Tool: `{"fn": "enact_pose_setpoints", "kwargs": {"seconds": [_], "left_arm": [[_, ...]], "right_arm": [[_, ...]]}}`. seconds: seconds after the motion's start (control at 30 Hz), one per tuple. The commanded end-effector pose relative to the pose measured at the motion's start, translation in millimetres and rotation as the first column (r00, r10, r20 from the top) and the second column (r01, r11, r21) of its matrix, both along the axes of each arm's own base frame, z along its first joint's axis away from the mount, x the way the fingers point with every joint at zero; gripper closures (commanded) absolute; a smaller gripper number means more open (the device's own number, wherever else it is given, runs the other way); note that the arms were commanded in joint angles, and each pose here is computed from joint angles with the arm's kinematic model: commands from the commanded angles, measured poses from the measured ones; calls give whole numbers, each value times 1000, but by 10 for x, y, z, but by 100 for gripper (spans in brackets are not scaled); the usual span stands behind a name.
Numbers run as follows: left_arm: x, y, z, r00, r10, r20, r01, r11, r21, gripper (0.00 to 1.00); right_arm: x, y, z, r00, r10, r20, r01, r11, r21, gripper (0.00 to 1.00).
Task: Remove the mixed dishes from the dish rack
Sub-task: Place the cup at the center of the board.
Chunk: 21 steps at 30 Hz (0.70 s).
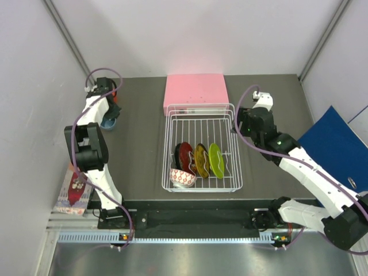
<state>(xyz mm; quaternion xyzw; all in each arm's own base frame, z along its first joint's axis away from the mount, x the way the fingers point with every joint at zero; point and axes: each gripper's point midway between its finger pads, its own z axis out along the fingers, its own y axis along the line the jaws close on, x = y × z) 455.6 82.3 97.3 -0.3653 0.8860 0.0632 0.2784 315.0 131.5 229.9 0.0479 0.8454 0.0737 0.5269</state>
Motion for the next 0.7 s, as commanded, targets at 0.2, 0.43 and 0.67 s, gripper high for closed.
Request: {"fn": "enact_pose_setpoints", "kwargs": {"seconds": [0.2,0.43,0.67], "left_arm": [[-149,-156,298,999,35,-7,-35,995,-97,100],[-145,-237,458,989,29,-144,-52,986,-158,100],[-218,-381,119,986,8,-167,-52,964,-261,100]], "right_arm": [[40,110,130,999,23,38,-24,999,45,25],[53,218,130,998,56,34,-58,996,62,26],[11,160,109,998,44,35,-45,998,47,26]]}}
